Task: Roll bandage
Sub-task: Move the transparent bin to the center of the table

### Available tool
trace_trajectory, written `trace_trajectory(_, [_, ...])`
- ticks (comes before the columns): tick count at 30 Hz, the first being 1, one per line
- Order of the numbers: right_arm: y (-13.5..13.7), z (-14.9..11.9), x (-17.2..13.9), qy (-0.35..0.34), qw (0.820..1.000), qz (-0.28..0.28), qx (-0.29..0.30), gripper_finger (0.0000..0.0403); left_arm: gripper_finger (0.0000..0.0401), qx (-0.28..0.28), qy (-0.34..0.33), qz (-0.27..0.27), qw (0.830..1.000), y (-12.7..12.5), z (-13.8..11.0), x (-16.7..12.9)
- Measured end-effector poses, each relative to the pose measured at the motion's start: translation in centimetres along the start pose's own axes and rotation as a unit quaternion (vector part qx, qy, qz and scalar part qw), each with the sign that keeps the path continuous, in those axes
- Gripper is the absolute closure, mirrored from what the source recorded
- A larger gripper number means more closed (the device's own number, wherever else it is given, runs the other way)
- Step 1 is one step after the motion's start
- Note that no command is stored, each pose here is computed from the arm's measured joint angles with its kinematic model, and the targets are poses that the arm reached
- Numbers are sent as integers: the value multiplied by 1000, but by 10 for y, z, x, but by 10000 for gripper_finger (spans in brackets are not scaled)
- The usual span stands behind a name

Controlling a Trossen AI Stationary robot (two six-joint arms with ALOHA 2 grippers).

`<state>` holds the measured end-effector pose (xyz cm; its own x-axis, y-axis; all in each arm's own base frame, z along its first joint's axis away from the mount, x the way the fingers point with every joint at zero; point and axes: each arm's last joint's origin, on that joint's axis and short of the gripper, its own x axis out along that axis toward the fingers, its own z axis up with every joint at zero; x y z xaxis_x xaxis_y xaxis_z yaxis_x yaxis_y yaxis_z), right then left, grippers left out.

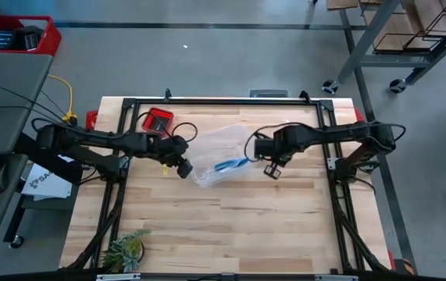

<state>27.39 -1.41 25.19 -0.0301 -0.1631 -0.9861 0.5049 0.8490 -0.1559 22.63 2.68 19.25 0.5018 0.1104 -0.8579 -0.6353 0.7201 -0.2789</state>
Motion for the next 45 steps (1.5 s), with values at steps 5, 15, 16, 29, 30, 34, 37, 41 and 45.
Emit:
trace_trajectory(5, [-17, 24, 3, -65, 995, 16, 68, 403, 179, -16, -22, 50, 998, 7, -3, -11])
trace_trajectory(15, [-84, 71, 8, -185, 957, 71, 212, 403, 180, -50, -42, 92, 994, 17, -8, -31])
trace_trajectory(16, [-88, 75, 8, -197, 952, 86, 219, 403, 182, -56, -44, 93, 993, 17, -8, -30])
trace_trajectory(29, [-93, 79, 7, -200, 942, 135, 231, 403, 222, -93, -98, -11, 991, 1, 9, -26])
trace_trajectory(30, [-93, 80, 7, -207, 942, 125, 234, 403, 222, -94, -92, -20, 991, 0, 8, -26])
trace_trajectory(34, [-99, 84, 5, -237, 934, 92, 251, 403, 222, -91, -55, -49, 993, -6, 2, -27])
trace_trajectory(37, [-103, 89, 3, -265, 920, 86, 275, 403, 222, -93, -45, -61, 993, -12, -3, -27])
trace_trajectory(41, [-103, 100, 5, -303, 902, 93, 293, 403, 222, -101, -85, -56, 990, -14, -5, -39])
trace_trajectory(45, [-97, 117, 6, -346, 882, 160, 278, 403, 222, -122, -170, -50, 977, -7, -3, -64])
